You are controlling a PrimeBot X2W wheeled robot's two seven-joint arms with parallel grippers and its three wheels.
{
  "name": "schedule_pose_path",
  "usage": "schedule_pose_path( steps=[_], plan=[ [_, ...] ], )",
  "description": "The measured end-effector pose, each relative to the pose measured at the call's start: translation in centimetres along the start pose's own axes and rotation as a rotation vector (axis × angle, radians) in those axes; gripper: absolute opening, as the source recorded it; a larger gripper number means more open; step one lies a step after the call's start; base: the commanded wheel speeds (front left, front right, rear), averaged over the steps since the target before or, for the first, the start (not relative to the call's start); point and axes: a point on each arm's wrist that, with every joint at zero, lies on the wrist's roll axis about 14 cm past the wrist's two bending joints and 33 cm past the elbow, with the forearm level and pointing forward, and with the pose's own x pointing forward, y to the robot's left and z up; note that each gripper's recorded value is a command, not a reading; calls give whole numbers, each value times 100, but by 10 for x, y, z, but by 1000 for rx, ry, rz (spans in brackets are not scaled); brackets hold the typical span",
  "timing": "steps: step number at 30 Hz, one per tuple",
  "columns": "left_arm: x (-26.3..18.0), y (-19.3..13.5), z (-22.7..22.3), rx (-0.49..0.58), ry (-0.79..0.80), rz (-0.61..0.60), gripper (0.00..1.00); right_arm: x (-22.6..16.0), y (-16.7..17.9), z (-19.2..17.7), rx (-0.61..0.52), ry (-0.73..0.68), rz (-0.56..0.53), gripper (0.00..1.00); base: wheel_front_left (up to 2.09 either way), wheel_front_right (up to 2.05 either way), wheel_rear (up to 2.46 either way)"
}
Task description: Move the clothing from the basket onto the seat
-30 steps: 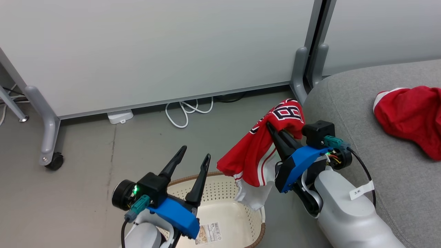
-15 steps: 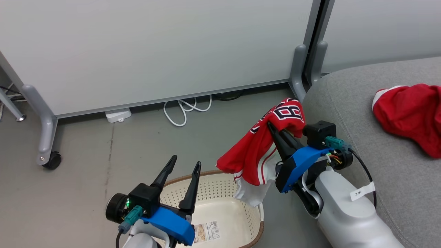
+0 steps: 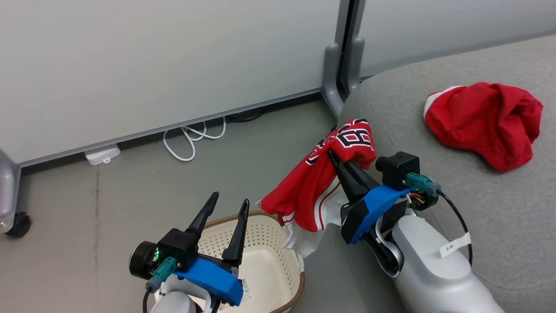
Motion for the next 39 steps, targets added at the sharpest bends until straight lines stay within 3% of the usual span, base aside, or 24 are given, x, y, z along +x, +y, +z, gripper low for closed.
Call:
schedule_pose_path(
  steps=[20,39],
  plan=[
    [50,-83,-20,-19,49,-293,100,-74,-85,-4,15,-5,-276,0,0,0,0],
    [66,-132,-36,-35,87,-465,100,-115,-124,-9,22,-5,-432,0,0,0,0]
  ],
)
